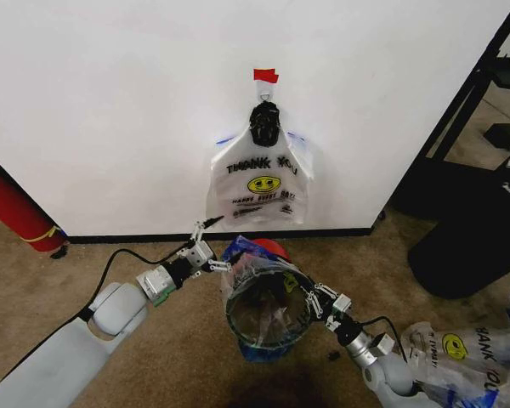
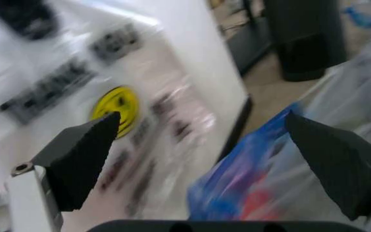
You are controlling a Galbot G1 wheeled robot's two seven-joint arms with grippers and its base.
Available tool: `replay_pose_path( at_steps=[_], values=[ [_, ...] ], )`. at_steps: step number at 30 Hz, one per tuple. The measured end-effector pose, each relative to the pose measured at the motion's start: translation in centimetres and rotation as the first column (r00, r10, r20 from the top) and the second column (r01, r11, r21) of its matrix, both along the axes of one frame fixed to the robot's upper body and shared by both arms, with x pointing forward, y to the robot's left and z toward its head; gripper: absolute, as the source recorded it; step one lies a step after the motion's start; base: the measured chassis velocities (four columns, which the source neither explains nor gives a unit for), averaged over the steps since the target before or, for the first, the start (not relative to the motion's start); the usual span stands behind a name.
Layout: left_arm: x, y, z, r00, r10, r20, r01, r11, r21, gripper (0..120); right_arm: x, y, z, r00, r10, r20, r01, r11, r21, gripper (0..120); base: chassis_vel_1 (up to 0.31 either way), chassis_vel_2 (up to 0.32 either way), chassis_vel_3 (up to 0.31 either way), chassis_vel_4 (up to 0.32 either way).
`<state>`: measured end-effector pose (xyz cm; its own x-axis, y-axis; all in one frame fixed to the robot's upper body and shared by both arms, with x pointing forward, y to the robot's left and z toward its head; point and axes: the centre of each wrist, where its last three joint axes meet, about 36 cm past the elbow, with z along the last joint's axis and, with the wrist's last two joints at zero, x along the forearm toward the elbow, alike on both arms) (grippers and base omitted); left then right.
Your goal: Pick up the garbage bag from the wall and place it over the trash bin.
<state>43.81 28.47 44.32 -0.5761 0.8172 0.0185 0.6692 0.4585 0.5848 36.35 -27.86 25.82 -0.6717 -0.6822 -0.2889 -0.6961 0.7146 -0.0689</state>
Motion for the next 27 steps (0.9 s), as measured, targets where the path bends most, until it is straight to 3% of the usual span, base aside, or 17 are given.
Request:
replay_pose_path(
  at_steps=[7, 11, 17, 27],
  values=[
    [2.1, -0.2, 0.5, 0.997, -0.078, -0.011, 0.079, 0.994, 0.078, 100, 0.9, -0.2, 0.6, 0.998, 0.041, 0.045, -0.037, 0.996, -0.081, 0, 0.000, 0.000, 0.000, 0.000],
    [5.1, 0.7, 2.0, 0.991, -0.129, -0.022, 0.131, 0.977, 0.166, 100, 1.5, -1.0, 0.8, 0.996, 0.064, 0.065, -0.055, 0.989, -0.135, 0, 0.000, 0.000, 0.000, 0.000],
    [6.6, 1.2, 2.7, 0.980, -0.188, -0.059, 0.197, 0.953, 0.229, 100, 2.3, -1.5, 1.2, 0.993, 0.077, 0.086, -0.062, 0.985, -0.164, 0, 0.000, 0.000, 0.000, 0.000],
    [8.0, 0.5, 3.1, 0.967, -0.240, -0.084, 0.254, 0.931, 0.263, 100, 3.3, -2.2, 1.9, 0.989, 0.100, 0.112, -0.075, 0.975, -0.208, 0, 0.000, 0.000, 0.000, 0.000]
  ],
)
